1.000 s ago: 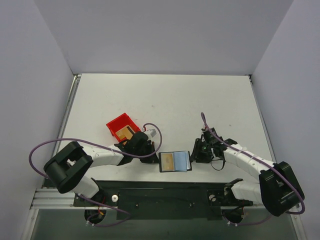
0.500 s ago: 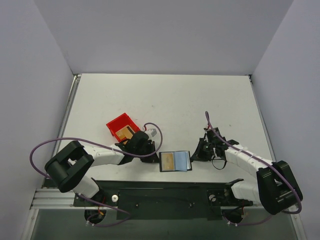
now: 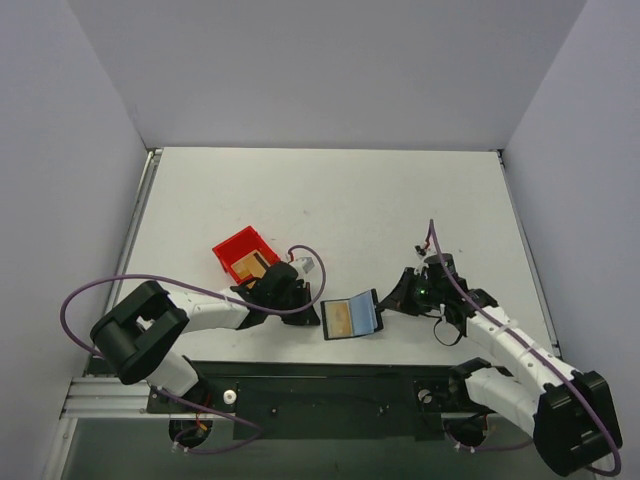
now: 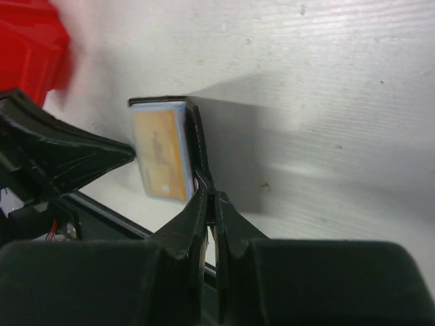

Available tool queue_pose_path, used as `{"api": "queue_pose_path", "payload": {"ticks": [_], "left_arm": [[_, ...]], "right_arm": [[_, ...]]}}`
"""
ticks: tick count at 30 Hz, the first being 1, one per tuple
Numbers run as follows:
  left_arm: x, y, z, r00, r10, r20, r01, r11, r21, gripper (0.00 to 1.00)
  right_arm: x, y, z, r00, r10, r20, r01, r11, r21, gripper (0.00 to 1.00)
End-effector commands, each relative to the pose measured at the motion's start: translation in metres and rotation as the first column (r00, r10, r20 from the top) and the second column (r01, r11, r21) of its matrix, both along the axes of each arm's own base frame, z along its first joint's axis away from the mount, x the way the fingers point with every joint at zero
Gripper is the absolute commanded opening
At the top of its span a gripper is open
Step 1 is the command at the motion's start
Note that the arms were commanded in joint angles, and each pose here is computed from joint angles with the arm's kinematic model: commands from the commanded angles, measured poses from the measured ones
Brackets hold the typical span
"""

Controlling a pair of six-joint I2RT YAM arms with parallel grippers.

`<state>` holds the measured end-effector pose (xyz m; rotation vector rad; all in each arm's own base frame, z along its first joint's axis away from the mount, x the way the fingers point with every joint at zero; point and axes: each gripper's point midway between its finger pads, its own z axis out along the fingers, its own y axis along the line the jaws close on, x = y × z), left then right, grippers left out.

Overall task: Put the credit cards into the card holder
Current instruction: Turn over the card slot in the card holder.

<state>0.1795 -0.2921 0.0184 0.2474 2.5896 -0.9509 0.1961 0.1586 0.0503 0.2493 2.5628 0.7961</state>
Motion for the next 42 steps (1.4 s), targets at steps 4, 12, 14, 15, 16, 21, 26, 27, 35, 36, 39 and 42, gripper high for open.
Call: {"api": "queue_pose_path", "payload": {"ticks": [4, 12, 14, 15, 16, 21, 26, 27, 35, 36, 39, 42], "left_arm": [[0.008, -0.011, 0.009, 0.999, -0.015, 0.029, 0.016, 0.999, -0.038, 0.0], [0.009, -0.014, 0.01, 0.999, -0.021, 0.033, 0.023, 0.999, -0.046, 0.0], [0.008, -0.015, 0.009, 0.999, -0.023, 0.031, 0.025, 0.999, -0.047, 0.0], [0.009, -0.015, 0.009, 0.999, -0.022, 0.031, 0.023, 0.999, -0.047, 0.0], [0.009, -0.015, 0.009, 0.999, -0.024, 0.03, 0.025, 0.998, -0.049, 0.0], [0.008, -0.016, 0.01, 0.999, -0.027, 0.03, 0.028, 0.998, -0.053, 0.0], [0.008, -0.014, 0.011, 0.999, -0.022, 0.034, 0.024, 0.998, -0.053, 0.0], [0.006, -0.013, 0.01, 0.999, -0.022, 0.033, 0.024, 0.998, -0.054, 0.0], [0.005, -0.005, 0.013, 0.999, -0.009, 0.041, 0.011, 0.999, -0.039, 0.0], [0.006, -0.004, 0.016, 0.999, -0.004, 0.05, 0.006, 0.999, -0.041, 0.0], [0.004, 0.002, 0.014, 0.999, 0.006, 0.047, -0.005, 1.0, -0.02, 0.0], [0.003, 0.009, 0.018, 0.998, 0.021, 0.052, -0.021, 1.0, 0.005, 0.0]], "right_arm": [[0.008, 0.023, 0.058, 0.983, 0.089, 0.163, -0.111, 0.985, 0.134, 0.0], [0.009, 0.053, 0.083, 0.967, 0.131, 0.22, -0.199, 0.925, 0.325, 0.0], [0.012, 0.059, 0.088, 0.967, 0.128, 0.219, -0.204, 0.906, 0.372, 0.0], [0.014, 0.062, 0.091, 0.963, 0.13, 0.234, -0.214, 0.899, 0.383, 0.0], [0.015, 0.065, 0.09, 0.966, 0.133, 0.22, -0.212, 0.897, 0.389, 0.0], [0.019, 0.077, 0.078, 0.97, 0.164, 0.177, -0.22, 0.902, 0.371, 0.0], [0.017, 0.095, 0.056, 0.967, 0.219, 0.126, -0.249, 0.91, 0.332, 0.0], [0.016, 0.1, 0.051, 0.966, 0.232, 0.116, -0.258, 0.91, 0.325, 0.0], [0.016, 0.127, 0.026, 0.956, 0.285, 0.074, -0.294, 0.9, 0.321, 0.0], [0.017, 0.129, 0.025, 0.955, 0.287, 0.078, -0.296, 0.899, 0.322, 0.0], [0.018, 0.134, 0.014, 0.95, 0.308, 0.058, -0.31, 0.898, 0.313, 0.0], [0.014, 0.14, 0.005, 0.943, 0.331, 0.04, -0.327, 0.896, 0.301, 0.0]]}}
